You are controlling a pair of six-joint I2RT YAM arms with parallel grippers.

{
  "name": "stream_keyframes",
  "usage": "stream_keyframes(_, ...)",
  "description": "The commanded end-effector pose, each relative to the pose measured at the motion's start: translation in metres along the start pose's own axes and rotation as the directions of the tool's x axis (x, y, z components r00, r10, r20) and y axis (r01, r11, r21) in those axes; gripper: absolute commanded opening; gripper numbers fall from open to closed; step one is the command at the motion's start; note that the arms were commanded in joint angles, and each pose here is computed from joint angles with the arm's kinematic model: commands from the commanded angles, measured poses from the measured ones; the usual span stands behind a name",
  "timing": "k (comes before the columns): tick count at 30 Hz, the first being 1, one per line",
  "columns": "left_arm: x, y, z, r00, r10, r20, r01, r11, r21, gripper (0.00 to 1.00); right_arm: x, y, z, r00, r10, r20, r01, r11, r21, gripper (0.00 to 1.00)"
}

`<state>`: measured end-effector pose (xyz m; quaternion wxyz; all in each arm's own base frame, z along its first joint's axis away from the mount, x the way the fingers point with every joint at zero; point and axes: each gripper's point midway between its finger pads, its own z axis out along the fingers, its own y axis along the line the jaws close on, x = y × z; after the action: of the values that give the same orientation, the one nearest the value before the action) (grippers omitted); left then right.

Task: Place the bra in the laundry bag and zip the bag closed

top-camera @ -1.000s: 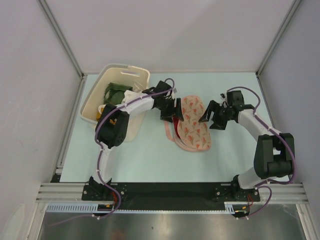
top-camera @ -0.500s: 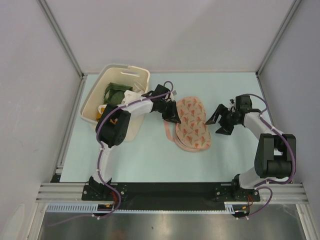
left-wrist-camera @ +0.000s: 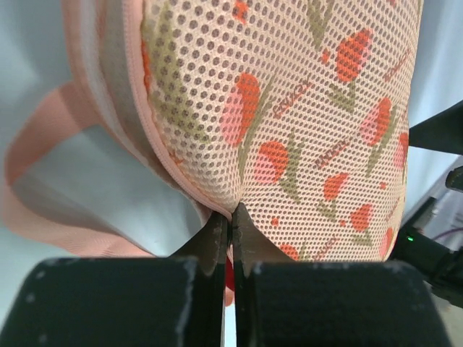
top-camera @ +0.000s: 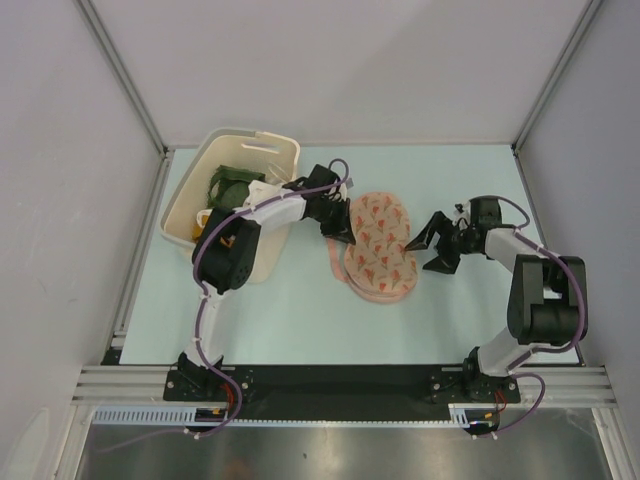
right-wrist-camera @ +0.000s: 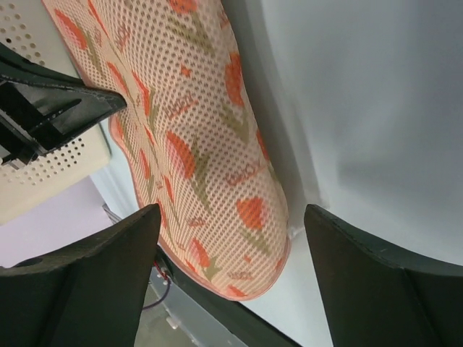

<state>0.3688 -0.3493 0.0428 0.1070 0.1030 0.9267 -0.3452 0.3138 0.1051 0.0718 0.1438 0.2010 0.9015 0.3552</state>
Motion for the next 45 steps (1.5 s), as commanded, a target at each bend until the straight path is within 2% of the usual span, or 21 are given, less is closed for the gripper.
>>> stream_keyframes(1, -0.018, 0.016, -0.006, 0.992, 0.122, 0.005, -0.121, 0.988, -0.095, 0.0, -0.019, 0.014, 0.012, 1.0, -0.008, 0.029, 0.01, 0.996, -0.092, 0.87)
stream_keyframes(8, -0.016, 0.019, -0.005, 0.982, 0.186, -0.016, -0.187, 0.979, -0.087, 0.0, -0.047, 0.028, 0.035, 0.996, -0.076, 0.046, 0.084, 0.978, -0.192, 0.85)
stream_keyframes(12, -0.011, 0.016, -0.003, 0.983, 0.179, -0.033, -0.181, 0.982, -0.056, 0.0, -0.055, 0.024, 0.052, 0.998, -0.06, 0.013, 0.062, 0.972, -0.225, 0.8)
stream_keyframes(18, -0.015, 0.006, -0.003, 0.981, 0.19, -0.03, -0.19, 0.982, -0.005, 0.0, -0.044, 0.035, 0.064, 0.999, -0.018, -0.031, 0.009, 0.962, -0.272, 0.68)
stream_keyframes(19, -0.014, 0.002, -0.002, 0.983, 0.182, -0.032, -0.182, 0.983, 0.012, 0.01, -0.035, 0.035, 0.062, 1.0, -0.011, -0.026, 0.004, 0.96, -0.278, 0.61)
stream_keyframes(22, -0.01, -0.009, -0.002, 0.986, 0.163, -0.048, -0.159, 0.984, 0.076, 0.05, -0.028, 0.039, 0.053, 0.999, 0.046, 0.011, -0.04, 0.952, -0.303, 0.53)
stream_keyframes(24, -0.01, -0.014, -0.003, 0.986, 0.163, -0.047, -0.158, 0.983, 0.097, 0.14, -0.009, 0.023, 0.054, 0.99, 0.139, -0.007, -0.136, 0.953, -0.27, 0.47)
stream_keyframes(25, -0.012, -0.017, -0.007, 0.986, 0.162, -0.039, -0.158, 0.983, 0.099, 0.19, -0.008, 0.026, 0.05, 0.99, 0.139, 0.02, -0.127, 0.951, -0.282, 0.46)
stream_keyframes(26, -0.014, -0.019, -0.009, 0.986, 0.163, -0.031, -0.159, 0.983, 0.095, 0.29, 0.008, 0.013, 0.051, 0.983, 0.185, 0.009, -0.177, 0.949, -0.261, 0.45)
stream_keyframes(27, -0.018, -0.02, -0.013, 0.986, 0.164, -0.016, -0.163, 0.983, 0.084, 0.35, 0.009, 0.009, 0.051, 0.978, 0.208, 0.032, -0.193, 0.948, -0.253, 0.41)
stream_keyframes(29, -0.028, -0.024, -0.03, 0.985, 0.17, 0.036, -0.171, 0.985, 0.025, 0.46, 0.018, 0.019, 0.045, 0.972, 0.228, 0.056, -0.205, 0.94, -0.274, 0.38)
stream_keyframes(31, -0.036, -0.019, -0.044, 0.982, 0.169, 0.08, -0.164, 0.985, -0.061, 0.49, 0.031, 0.013, 0.045, 0.957, 0.28, 0.071, -0.256, 0.936, -0.241, 0.38)
stream_keyframes(32, -0.043, -0.03, -0.064, 0.975, 0.182, 0.126, -0.173, 0.982, -0.079, 0.69, 0.033, 0.021, 0.038, 0.958, 0.271, 0.09, -0.241, 0.936, -0.256, 0.38)
stream_keyframes(33, -0.038, -0.027, -0.07, 0.976, 0.172, 0.131, -0.159, 0.982, -0.102, 0.99, 0.041, 0.02, 0.042, 0.956, 0.277, 0.102, -0.249, 0.942, -0.227, 0.4)
stream_keyframes(35, -0.043, -0.038, -0.101, 0.962, 0.176, 0.208, -0.15, 0.979, -0.138, 1.0, 0.052, 0.019, 0.041, 0.937, 0.332, 0.109, -0.309, 0.932, -0.189, 0.42)
stream_keyframes(36, -0.034, -0.035, -0.106, 0.964, 0.164, 0.209, -0.133, 0.979, -0.156, 0.99, 0.056, 0.026, 0.039, 0.935, 0.325, 0.142, -0.296, 0.935, -0.196, 0.45)
stream_keyframes(38, -0.023, -0.04, -0.119, 0.961, 0.157, 0.229, -0.119, 0.978, -0.169, 0.96, 0.069, 0.023, 0.04, 0.91, 0.388, 0.145, -0.364, 0.917, -0.166, 0.5)
stream_keyframes(39, -0.009, -0.043, -0.131, 0.959, 0.157, 0.236, -0.118, 0.978, -0.173, 0.94, 0.068, 0.025, 0.039, 0.901, 0.397, 0.175, -0.37, 0.914, -0.168, 0.53)
stream_keyframes(41, 0.016, -0.056, -0.133, 0.965, 0.132, 0.227, -0.102, 0.985, -0.14, 0.86, 0.08, 0.028, 0.043, 0.898, 0.411, 0.156, -0.39, 0.909, -0.149, 0.56)
stream_keyframes(44, 0.065, -0.065, -0.13, 0.978, 0.085, 0.193, -0.07, 0.994, -0.079, 0.83, 0.092, 0.028, 0.048, 0.905, 0.406, 0.123, -0.393, 0.912, -0.117, 0.61)
stream_keyframes(45, 0.09, -0.059, -0.13, 0.986, 0.034, 0.162, -0.026, 0.998, -0.052, 0.83, 0.094, 0.028, 0.049, 0.914, 0.389, 0.111, -0.376, 0.919, -0.121, 0.64)
